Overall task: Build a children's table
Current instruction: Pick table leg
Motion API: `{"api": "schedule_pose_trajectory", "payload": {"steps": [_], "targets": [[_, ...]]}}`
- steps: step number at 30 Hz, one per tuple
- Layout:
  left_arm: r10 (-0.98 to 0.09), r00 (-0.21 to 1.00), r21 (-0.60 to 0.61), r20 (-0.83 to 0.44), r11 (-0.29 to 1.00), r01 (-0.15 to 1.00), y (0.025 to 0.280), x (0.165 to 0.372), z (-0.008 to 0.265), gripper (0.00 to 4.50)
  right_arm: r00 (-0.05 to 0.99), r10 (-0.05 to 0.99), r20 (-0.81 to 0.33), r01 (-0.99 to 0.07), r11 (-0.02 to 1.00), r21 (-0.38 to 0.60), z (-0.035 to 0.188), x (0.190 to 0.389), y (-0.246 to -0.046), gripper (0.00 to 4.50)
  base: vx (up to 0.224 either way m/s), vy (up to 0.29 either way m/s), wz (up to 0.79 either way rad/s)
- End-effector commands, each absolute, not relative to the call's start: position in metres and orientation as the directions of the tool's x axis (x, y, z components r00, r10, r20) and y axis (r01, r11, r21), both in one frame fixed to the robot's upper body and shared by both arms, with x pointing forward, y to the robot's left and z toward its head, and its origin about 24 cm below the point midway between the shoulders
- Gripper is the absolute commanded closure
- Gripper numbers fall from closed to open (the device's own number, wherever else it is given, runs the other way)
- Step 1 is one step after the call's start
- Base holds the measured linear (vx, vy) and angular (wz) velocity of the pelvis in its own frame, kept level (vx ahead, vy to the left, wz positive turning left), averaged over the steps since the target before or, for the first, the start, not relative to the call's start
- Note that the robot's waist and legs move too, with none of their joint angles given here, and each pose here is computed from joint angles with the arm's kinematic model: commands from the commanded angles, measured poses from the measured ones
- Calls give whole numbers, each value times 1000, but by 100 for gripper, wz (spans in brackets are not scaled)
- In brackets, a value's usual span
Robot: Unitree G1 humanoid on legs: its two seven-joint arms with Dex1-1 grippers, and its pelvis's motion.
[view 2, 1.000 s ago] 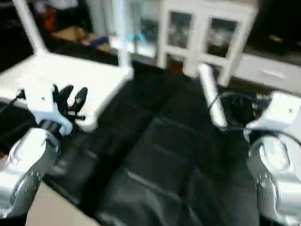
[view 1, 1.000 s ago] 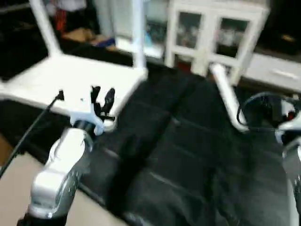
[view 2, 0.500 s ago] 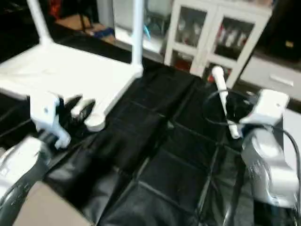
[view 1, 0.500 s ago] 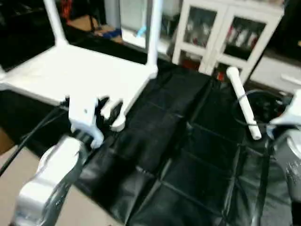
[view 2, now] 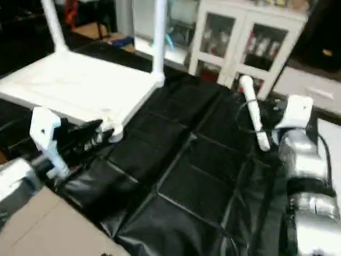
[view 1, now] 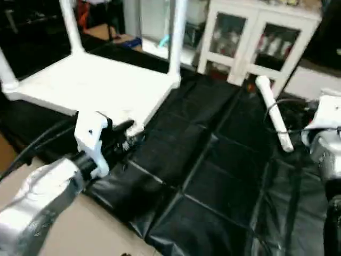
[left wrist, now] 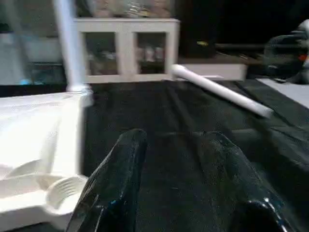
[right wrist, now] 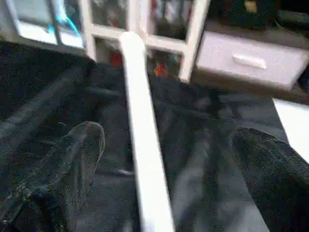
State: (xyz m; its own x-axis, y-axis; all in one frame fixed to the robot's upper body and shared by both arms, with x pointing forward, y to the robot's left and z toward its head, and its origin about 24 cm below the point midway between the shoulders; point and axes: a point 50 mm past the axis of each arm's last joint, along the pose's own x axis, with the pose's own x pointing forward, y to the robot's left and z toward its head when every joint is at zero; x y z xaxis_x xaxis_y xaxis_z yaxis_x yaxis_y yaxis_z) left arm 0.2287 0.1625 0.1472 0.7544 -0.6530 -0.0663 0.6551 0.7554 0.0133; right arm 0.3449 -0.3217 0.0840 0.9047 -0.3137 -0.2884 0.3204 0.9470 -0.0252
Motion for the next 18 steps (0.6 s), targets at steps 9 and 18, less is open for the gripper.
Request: {"api": "schedule_pose_trajectory", "payload": {"steps": [9, 18], "targets": [[-790, 608, -21, -83, 611, 791, 154, 206, 175, 245, 917, -244, -314, 268, 963, 36, 96, 348, -340, 2, 0, 0, 0], [-815, 558, -40, -155, 570, 821, 161, 190, 186, 245, 895, -279, -349, 265, 960, -89, 103, 352, -343, 2, 0, 0, 0]]}}
